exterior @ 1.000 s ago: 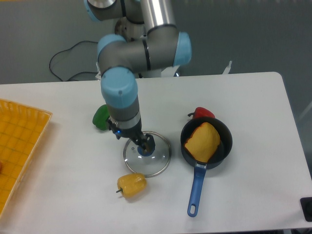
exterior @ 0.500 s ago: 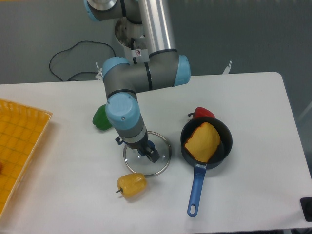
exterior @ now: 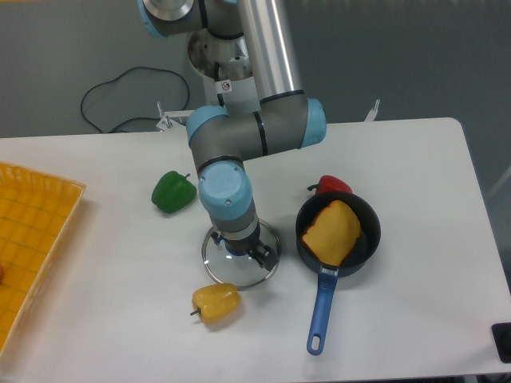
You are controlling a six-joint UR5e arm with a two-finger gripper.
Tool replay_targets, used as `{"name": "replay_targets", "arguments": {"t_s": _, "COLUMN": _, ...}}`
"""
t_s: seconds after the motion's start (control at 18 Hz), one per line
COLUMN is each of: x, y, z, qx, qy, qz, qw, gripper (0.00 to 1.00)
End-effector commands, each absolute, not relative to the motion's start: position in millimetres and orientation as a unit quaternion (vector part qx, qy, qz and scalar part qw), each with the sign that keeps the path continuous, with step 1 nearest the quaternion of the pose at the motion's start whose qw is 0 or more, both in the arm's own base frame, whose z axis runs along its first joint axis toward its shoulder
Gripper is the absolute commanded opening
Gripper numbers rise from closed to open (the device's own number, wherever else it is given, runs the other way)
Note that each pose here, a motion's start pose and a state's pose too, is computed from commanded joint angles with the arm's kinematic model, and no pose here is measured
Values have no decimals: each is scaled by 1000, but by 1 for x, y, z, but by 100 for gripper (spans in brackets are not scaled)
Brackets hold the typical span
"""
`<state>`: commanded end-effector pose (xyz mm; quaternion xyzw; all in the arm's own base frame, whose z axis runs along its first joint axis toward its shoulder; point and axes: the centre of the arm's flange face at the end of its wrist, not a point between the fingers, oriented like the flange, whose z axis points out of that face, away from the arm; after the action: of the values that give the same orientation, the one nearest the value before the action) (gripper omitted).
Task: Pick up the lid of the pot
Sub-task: 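Close the gripper on the blue knob of the glass lid, then hold the knob steady before lifting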
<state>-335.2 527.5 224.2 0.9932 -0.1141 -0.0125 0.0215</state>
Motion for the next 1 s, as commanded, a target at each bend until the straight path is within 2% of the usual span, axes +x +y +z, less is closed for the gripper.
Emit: {"name": "replay_targets", "arguments": {"t_s": 1.0, "x": -315, "y": 521, "z": 209, "qx": 995, "qy": -95, "qz": 11, "qw": 20, "gripper": 100}}
